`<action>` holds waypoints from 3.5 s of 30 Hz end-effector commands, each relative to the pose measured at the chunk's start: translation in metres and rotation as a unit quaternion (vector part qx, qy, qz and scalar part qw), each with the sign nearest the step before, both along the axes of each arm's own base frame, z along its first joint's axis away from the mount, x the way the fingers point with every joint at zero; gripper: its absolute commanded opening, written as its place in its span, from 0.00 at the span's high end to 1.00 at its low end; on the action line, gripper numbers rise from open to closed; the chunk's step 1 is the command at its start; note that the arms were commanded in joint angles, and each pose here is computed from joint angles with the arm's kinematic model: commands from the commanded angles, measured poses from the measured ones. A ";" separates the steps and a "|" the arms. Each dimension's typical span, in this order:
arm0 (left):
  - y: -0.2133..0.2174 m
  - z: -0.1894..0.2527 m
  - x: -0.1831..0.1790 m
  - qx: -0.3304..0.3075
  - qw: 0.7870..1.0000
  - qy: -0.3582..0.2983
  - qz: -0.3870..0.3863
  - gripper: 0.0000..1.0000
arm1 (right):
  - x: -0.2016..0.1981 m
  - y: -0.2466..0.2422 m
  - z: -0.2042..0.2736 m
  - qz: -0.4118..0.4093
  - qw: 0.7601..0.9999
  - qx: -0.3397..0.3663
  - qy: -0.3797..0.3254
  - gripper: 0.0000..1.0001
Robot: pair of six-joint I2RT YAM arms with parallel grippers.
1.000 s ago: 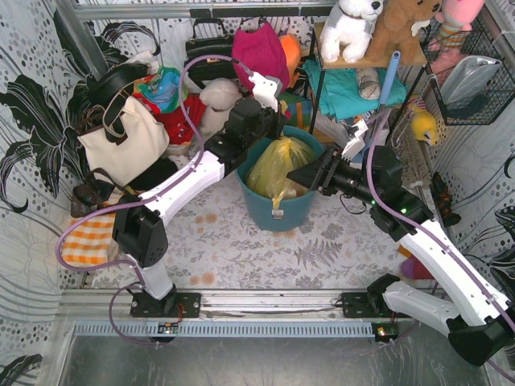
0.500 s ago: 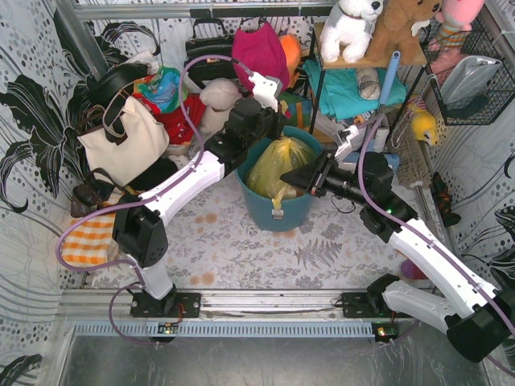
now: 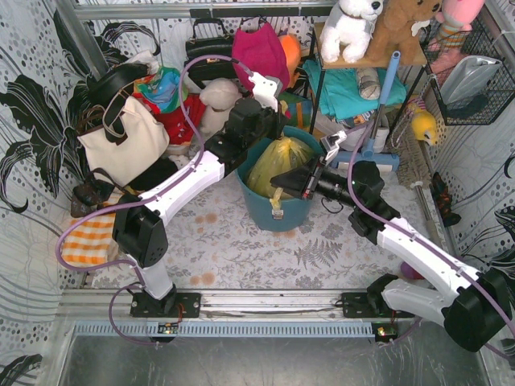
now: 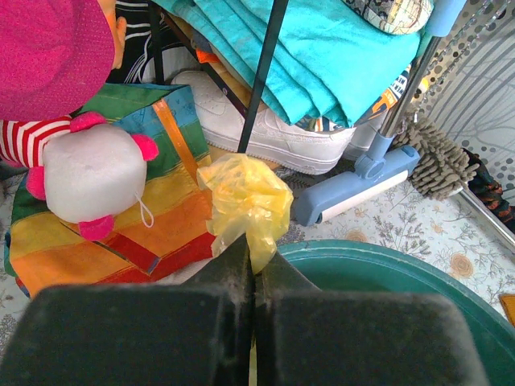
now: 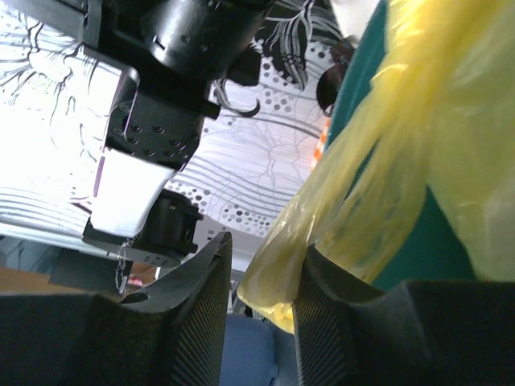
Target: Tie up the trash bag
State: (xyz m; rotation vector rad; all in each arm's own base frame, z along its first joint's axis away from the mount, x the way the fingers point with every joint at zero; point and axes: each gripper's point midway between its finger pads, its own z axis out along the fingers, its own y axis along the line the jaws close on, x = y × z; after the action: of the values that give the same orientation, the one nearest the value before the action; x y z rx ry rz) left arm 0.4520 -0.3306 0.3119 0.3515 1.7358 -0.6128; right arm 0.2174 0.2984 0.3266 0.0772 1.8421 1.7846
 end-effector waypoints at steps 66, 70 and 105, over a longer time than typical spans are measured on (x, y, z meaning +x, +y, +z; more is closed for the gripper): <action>0.034 -0.034 0.108 0.002 0.992 0.055 0.116 1.00 | -0.144 -0.006 0.008 0.298 0.949 0.054 -0.082 1.00; 0.034 -0.021 0.102 -0.014 0.993 0.044 0.107 1.00 | -0.140 -0.004 0.012 0.294 0.952 0.036 -0.082 1.00; 0.132 0.142 0.001 -0.055 0.975 -0.103 0.189 0.26 | 0.006 -0.110 0.097 -0.183 0.868 -0.390 -0.248 0.20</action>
State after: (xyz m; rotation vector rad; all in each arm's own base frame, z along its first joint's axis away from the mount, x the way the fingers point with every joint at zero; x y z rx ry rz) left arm 0.4591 -0.2233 0.4576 0.0631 1.5285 -0.4559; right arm 0.1957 0.2260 0.4218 -0.4324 1.8716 0.8945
